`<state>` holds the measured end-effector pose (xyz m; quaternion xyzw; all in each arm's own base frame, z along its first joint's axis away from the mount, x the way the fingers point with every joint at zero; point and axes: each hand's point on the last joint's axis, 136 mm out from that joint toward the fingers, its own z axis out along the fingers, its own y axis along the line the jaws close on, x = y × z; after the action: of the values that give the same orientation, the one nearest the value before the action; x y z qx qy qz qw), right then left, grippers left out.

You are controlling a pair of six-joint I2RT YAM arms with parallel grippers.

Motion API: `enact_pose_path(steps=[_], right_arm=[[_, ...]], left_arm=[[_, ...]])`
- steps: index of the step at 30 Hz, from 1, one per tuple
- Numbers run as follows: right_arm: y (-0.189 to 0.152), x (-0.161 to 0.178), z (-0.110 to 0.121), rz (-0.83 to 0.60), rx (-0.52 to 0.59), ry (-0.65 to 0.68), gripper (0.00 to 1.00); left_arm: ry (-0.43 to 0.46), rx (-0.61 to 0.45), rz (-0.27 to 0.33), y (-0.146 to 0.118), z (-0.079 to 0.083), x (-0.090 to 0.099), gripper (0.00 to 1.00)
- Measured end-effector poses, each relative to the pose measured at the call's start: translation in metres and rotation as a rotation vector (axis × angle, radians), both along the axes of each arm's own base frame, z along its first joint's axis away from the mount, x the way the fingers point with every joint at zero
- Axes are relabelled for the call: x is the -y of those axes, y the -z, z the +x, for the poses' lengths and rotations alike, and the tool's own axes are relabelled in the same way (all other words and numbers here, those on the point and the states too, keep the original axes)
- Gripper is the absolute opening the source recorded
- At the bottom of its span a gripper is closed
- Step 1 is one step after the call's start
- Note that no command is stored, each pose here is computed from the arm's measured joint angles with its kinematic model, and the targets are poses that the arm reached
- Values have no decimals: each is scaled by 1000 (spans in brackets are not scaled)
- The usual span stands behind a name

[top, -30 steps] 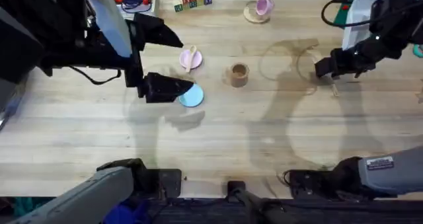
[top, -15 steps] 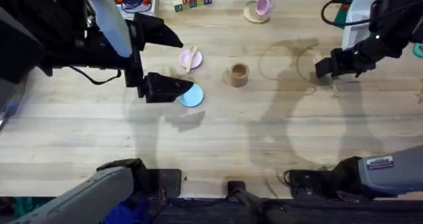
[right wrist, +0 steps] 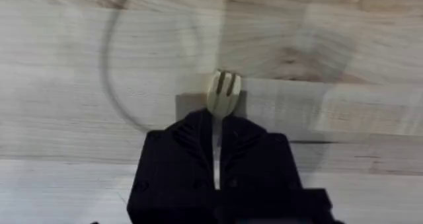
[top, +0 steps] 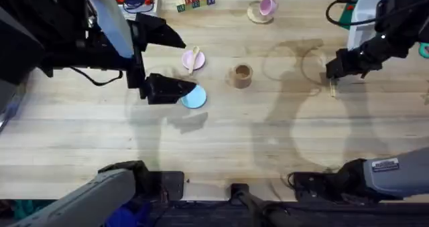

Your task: Pick up a utensil and set it on the pink plate, then put the other utensil in the container.

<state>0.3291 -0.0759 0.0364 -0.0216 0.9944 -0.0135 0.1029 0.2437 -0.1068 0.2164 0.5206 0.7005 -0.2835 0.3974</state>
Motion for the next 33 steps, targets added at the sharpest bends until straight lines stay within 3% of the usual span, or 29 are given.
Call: enact_pose_path(steps=[10, 20, 26, 33], right_arm=[[-1, 0, 0, 2, -10, 0, 28], [-10, -8, -19, 54, -163, -4, 29], [-35, -7, -10, 46, -99, -9, 30], [-90, -7, -8, 5, 67, -11, 31]], left_arm=[[0, 0, 0, 0, 0, 0, 993], [0, 0, 0, 0, 0, 0, 993], [0, 0, 0, 0, 0, 0, 992], [0, 0, 0, 0, 0, 0, 993]])
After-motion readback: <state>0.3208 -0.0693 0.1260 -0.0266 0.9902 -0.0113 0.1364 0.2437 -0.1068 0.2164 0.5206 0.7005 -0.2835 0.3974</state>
